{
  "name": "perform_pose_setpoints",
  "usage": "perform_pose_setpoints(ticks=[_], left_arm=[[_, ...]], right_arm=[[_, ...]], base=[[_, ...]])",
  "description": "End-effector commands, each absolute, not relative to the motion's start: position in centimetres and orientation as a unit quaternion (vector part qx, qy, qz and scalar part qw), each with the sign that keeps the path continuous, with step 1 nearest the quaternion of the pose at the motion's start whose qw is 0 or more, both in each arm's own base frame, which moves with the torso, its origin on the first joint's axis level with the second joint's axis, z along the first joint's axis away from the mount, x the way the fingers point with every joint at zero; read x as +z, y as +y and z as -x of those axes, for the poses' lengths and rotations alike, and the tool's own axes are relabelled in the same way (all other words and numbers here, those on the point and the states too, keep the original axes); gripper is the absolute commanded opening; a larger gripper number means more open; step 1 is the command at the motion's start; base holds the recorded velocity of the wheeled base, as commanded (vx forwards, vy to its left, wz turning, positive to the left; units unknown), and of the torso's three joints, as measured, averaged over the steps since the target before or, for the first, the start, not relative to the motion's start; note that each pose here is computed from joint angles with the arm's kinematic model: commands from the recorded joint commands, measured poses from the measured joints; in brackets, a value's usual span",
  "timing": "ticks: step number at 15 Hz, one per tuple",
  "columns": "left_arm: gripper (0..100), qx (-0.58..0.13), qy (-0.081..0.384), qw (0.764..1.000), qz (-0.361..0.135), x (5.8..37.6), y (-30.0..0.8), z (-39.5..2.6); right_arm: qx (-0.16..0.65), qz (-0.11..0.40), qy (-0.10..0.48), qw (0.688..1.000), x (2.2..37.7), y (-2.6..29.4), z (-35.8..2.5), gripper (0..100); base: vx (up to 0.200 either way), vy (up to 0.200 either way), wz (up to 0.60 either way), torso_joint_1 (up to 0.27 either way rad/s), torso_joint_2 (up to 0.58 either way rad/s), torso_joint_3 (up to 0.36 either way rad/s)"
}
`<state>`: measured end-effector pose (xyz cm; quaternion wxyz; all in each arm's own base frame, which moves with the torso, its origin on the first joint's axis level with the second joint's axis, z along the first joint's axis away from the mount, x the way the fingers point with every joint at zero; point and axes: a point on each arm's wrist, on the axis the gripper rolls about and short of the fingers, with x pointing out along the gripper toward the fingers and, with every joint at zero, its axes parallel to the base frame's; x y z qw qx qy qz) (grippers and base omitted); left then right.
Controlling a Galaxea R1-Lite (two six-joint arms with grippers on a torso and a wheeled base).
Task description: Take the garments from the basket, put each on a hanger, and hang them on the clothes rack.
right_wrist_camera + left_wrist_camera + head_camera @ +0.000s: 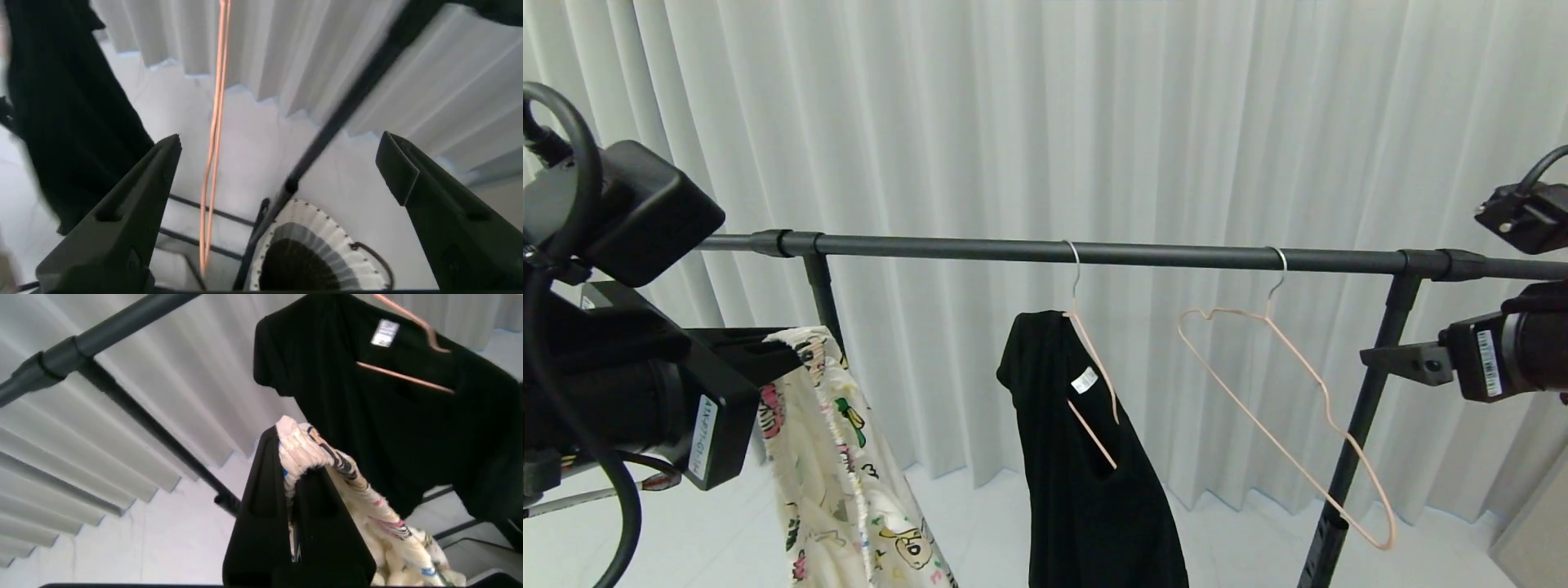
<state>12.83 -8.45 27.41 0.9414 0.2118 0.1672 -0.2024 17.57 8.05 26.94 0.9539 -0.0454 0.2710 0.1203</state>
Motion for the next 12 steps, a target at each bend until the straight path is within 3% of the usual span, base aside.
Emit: perform_pose_setpoints(ticks=[1, 7, 12], left_arm=[[0, -0.204, 0.168, 0.941, -0.213, 27.3, -8.5, -12.8], [0, -0.205, 0.169, 0.940, -0.212, 27.2, -8.5, -12.7], [0, -0.206, 0.168, 0.940, -0.213, 27.2, -8.4, -12.6]], right_arm=[[0.116, 0.040, 0.321, 0.939, 24.7, 9.6, -19.9, 100], [0.095, 0.026, 0.390, 0.915, 20.5, 11.6, -22.8, 100], [0.100, 0.019, 0.370, 0.923, 18.4, 12.1, -23.5, 100]], base=[[0.000, 0.000, 0.00, 0.000, 0.00, 0.000], [0.000, 0.000, 0.00, 0.000, 0.00, 0.000], [0.000, 0.000, 0.00, 0.000, 0.00, 0.000]])
